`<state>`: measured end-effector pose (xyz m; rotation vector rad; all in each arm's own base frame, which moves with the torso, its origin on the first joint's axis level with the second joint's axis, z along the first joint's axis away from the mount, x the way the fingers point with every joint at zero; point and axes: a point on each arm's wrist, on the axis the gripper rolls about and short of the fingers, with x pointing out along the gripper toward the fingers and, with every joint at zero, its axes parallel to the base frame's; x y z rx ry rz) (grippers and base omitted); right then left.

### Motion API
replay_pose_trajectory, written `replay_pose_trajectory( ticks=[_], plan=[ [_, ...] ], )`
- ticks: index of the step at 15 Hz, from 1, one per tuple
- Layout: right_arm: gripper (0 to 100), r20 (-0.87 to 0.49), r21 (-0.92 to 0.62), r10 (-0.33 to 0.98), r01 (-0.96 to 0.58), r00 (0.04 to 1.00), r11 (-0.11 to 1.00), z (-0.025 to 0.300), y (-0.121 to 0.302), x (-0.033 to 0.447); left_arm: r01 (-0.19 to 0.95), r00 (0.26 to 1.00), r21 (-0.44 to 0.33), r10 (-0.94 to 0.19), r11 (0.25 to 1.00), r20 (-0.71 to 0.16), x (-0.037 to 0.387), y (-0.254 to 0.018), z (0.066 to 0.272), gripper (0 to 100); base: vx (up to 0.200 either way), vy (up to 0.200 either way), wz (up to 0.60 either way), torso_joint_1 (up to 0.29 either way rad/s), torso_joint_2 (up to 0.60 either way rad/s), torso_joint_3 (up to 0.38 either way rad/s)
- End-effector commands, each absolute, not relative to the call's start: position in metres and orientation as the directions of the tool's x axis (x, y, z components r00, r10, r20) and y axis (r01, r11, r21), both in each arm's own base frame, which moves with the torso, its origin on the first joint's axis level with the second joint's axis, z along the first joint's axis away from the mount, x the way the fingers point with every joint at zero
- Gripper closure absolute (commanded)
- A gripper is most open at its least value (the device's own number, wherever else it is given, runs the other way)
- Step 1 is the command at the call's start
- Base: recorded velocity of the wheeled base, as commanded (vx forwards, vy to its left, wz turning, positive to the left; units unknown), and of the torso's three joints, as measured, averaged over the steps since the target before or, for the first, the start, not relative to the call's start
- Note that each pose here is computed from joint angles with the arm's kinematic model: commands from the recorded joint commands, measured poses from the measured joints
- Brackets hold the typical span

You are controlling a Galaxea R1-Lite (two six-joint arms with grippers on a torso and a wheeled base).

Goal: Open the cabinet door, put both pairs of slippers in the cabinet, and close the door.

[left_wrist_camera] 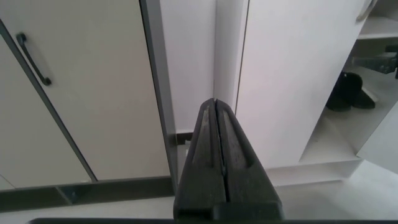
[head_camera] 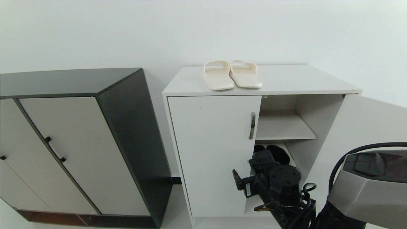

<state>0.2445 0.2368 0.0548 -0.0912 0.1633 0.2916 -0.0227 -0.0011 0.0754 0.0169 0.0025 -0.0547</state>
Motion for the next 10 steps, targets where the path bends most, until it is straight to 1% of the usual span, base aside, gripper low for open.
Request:
replay_pose_trajectory(
  ticks=[1,5,10],
  plan=[
    [0,-0.175,-0.067,0.279,-0.294,0.944,0.953,0.0542,0.2371,0.2444,0.055,0.998,0.017,-0.055,0.998,-0.005,-0.0226,-0.0011,0.0754,100,0.0,0.0,0.0,0.144,-0.47,-0.315],
    [0,-0.176,-0.067,0.279,-0.294,0.944,0.953,0.0529,0.2373,0.2446,0.055,0.998,0.017,-0.055,0.998,-0.005,-0.0226,-0.0011,0.0754,100,0.0,0.0,0.0,0.165,-0.48,-0.316],
    [0,-0.177,-0.068,0.279,-0.294,0.944,0.953,0.0524,0.2374,0.2447,0.055,0.998,0.017,-0.055,0.998,-0.005,-0.0226,-0.0011,0.0754,100,0.0,0.0,0.0,0.195,-0.51,-0.309]
  ],
)
